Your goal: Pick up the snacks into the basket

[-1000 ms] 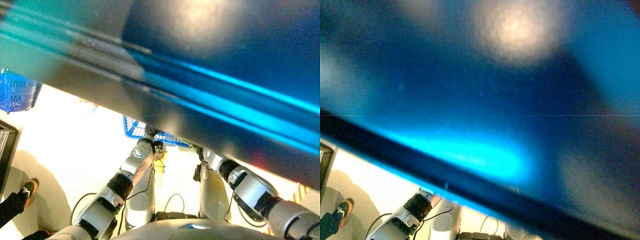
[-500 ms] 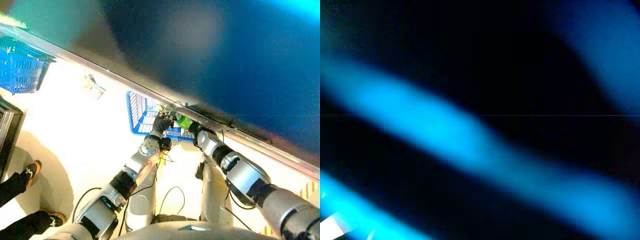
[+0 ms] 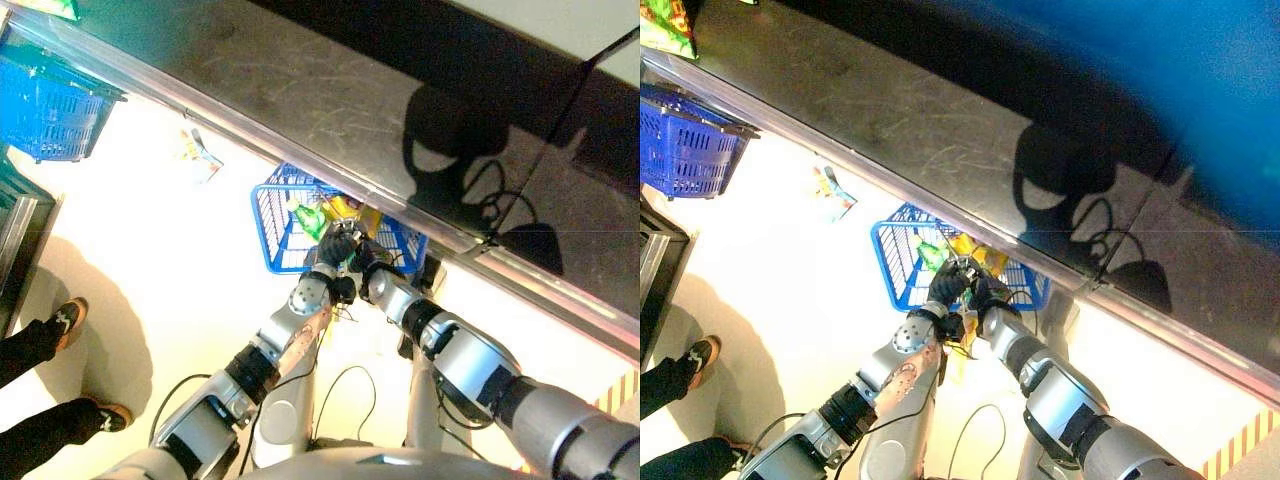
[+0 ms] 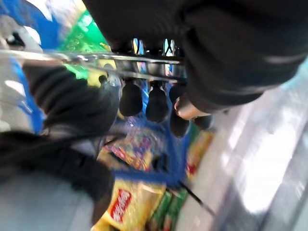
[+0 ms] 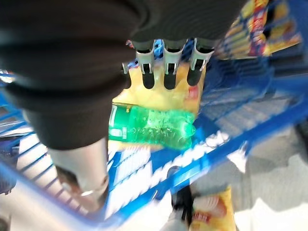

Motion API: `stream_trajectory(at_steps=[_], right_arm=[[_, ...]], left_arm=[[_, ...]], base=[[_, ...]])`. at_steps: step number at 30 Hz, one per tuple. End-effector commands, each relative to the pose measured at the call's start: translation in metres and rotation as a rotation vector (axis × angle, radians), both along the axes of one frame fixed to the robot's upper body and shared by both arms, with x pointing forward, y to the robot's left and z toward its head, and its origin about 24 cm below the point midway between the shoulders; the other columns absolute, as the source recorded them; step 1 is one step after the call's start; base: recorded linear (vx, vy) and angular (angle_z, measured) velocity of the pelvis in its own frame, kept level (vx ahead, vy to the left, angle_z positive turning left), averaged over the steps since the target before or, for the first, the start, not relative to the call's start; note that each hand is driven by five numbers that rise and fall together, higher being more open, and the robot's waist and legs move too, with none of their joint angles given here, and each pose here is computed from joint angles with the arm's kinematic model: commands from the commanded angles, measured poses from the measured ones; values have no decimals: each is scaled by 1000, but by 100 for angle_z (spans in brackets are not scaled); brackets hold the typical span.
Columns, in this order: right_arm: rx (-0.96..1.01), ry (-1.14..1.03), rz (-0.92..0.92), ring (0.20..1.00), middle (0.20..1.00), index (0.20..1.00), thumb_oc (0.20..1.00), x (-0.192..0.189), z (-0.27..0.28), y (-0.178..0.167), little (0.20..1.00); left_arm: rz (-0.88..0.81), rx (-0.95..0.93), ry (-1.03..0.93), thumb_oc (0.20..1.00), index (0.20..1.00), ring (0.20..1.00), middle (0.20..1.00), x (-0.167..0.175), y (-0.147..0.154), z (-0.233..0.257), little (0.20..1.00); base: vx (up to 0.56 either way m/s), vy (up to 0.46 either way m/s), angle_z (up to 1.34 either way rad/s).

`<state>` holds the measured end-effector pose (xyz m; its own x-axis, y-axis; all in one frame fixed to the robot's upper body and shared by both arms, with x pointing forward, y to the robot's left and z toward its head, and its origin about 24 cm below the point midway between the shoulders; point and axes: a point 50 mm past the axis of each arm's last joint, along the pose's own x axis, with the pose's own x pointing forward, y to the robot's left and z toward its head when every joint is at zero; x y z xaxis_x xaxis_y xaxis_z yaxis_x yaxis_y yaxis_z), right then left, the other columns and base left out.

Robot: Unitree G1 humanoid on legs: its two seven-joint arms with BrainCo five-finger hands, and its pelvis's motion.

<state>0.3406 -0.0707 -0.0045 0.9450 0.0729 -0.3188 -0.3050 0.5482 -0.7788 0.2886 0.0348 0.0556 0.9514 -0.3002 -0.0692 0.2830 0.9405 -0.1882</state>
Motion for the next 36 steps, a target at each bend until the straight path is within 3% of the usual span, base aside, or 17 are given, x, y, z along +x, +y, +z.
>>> stream_trajectory(at_steps=[1,13,21,26,30,34,35,36], right_arm=[[85,-17,17,1000,1000,1000,1000,3,10,17,1000],[74,106,-78,1000,1000,1000,1000,-15,-25,-23,1000],[288,148,-338,1000,1000,1000,1000,-47,-52,-92,1000],[309,188,-373,1000,1000,1000,1000,-74,-67,-113,1000],[381,206,-474,1000,1000,1000,1000,-103,-78,-136,1000],[476,260,-673,1000,1000,1000,1000,-138,-98,-158,1000],[476,259,-673,1000,1000,1000,1000,-138,-98,-158,1000],[466,290,-745,1000,1000,1000,1000,-149,-106,-165,1000]], left_arm=[[-196,-200,-290,200,200,200,200,-13,-49,75,200],[-89,-88,-208,200,200,200,200,-1,-22,41,200],[162,42,-17,200,200,200,200,2,48,-21,200],[248,138,69,200,200,200,200,-3,78,-48,200],[341,268,210,200,200,200,200,-18,111,-86,200],[412,428,533,200,200,200,200,-59,138,-149,200],[412,428,533,200,200,200,200,-59,138,-149,200],[397,524,680,200,200,200,200,-84,145,-174,200]], base=[[1,2,6],[20,0,-3],[81,-5,-9],[100,-32,-6],[117,-20,-18],[97,28,-19],[91,61,-5],[83,71,-7]])
